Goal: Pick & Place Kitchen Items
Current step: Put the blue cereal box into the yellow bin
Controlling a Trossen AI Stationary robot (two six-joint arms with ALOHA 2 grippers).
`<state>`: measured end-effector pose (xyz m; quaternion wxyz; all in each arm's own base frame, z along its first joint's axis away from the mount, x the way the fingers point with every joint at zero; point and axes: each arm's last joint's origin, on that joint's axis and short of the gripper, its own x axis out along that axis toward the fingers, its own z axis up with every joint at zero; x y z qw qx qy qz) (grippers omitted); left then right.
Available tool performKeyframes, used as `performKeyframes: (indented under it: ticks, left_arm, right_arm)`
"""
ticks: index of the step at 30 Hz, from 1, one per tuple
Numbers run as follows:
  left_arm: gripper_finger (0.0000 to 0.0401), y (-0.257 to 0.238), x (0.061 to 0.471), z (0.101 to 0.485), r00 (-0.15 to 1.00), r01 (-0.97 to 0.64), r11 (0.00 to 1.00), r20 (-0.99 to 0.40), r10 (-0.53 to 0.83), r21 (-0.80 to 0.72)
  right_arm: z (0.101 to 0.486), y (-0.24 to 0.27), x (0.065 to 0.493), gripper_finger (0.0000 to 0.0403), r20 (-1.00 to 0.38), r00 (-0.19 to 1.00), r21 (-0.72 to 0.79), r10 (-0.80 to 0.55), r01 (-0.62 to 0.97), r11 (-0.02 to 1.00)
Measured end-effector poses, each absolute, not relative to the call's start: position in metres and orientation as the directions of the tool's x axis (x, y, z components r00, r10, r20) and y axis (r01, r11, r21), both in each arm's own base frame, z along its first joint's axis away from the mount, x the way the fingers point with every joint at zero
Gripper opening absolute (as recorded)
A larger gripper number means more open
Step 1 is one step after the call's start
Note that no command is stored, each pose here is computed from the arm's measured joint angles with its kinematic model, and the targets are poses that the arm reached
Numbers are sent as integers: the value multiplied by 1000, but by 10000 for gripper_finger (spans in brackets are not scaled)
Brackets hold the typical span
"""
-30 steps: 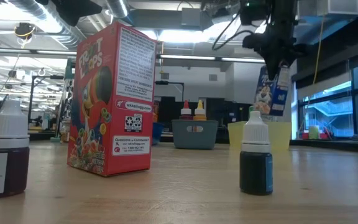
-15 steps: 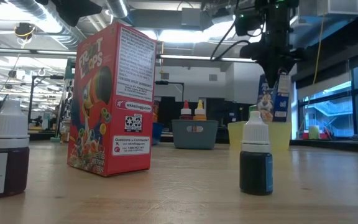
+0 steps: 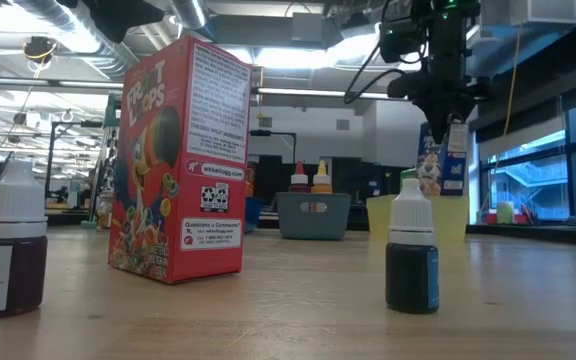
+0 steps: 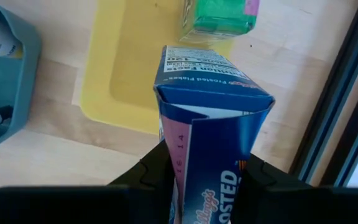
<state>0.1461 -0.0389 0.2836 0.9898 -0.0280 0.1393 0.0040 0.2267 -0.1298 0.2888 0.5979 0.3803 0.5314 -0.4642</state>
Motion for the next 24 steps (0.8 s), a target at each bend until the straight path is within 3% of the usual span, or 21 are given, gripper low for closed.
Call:
performKeyframes:
  ticks: [24]
  left_arm:
    - [278,-39,146,283,961,-15,998,-277,0,-54]
  right_arm:
    - [270,-142,236,110,-989,-67,-103,-133,952,289]
